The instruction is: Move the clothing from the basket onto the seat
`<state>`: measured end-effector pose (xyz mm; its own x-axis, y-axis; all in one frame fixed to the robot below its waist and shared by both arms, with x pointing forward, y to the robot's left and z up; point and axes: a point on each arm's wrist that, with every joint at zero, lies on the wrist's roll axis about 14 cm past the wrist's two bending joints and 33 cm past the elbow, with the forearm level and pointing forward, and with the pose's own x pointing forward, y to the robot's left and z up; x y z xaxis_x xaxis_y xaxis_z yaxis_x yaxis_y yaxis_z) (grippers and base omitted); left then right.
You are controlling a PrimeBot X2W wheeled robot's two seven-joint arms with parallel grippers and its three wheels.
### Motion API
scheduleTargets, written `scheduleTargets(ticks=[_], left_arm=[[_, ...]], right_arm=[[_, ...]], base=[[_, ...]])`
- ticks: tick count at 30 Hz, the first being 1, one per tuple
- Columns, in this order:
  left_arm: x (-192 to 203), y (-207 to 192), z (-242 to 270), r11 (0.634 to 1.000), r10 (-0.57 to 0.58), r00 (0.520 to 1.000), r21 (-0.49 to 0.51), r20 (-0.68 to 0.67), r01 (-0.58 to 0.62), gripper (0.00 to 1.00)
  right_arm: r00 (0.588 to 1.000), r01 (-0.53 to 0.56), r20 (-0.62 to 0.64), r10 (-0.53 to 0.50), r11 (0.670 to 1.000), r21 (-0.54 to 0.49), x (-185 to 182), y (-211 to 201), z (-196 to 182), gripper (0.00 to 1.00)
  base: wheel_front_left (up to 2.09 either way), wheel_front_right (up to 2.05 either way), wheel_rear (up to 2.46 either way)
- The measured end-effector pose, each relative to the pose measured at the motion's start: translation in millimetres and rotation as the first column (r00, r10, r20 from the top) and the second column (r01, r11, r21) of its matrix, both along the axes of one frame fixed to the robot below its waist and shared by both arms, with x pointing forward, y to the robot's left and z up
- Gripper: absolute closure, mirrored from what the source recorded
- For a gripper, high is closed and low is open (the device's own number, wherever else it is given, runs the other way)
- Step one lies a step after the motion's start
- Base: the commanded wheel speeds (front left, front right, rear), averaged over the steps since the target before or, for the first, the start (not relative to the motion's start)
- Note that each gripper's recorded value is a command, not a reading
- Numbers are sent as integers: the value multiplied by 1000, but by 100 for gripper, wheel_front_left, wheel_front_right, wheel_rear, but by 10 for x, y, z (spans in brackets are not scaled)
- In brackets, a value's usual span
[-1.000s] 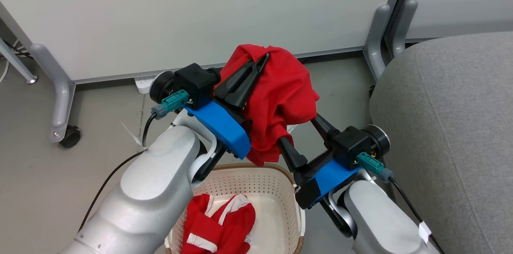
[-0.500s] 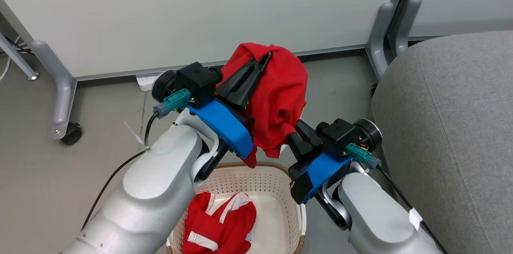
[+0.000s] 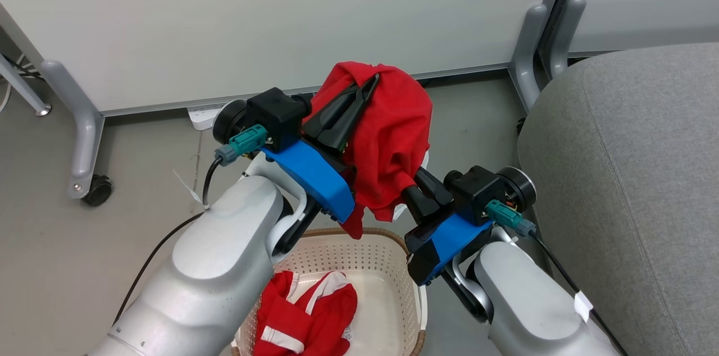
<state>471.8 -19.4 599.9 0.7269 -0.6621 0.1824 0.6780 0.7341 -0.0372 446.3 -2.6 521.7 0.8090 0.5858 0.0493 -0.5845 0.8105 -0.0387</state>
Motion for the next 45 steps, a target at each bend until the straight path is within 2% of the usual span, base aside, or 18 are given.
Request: scheduleTargets(ticks=[3, 4, 5, 6, 22, 32, 38, 45], left_arm=[[3, 6, -19, 1000, 1, 1000, 2, -5, -1, 100], [7, 10, -32, 1000, 2, 1000, 4, -8, -2, 85], [11, 16, -51, 1000, 3, 1000, 7, -13, -3, 62], [24, 31, -88, 1000, 8, 1000, 12, -20, -8, 0], [87, 75, -218, 999, 22, 999, 30, -46, -21, 0], [126, -148, -327, 999, -35, 998, 40, -54, 38, 0], [124, -446, -459, 992, -116, 991, 52, -65, 119, 0], [95, -891, -546, 970, -235, 970, 45, -63, 238, 0]], right_arm=[[1000, 1, 2, -1, 1000, 4, 4, -3, 9, 100], [1000, 2, 2, -2, 1000, 5, 6, -4, 10, 100], [1000, 2, 2, -2, 1000, 7, 9, -3, 10, 100], [1000, 3, 2, -3, 1000, 9, 15, -3, 9, 100], [999, 32, -8, -32, 999, 28, 63, -87, -17, 100], [988, 151, -11, -151, 987, 55, 157, -493, -7, 100], [963, 270, -4, -271, 960, 75, 203, -933, 28, 100], [896, 442, -1, -444, 892, 95, 172, -1602, 50, 100]], base=[[0, 0, 0], [0, 0, 0], [0, 0, 0], [0, 0, 0], [0, 0, 0], [0, 0, 0], [0, 0, 0], [0, 0, 0]])
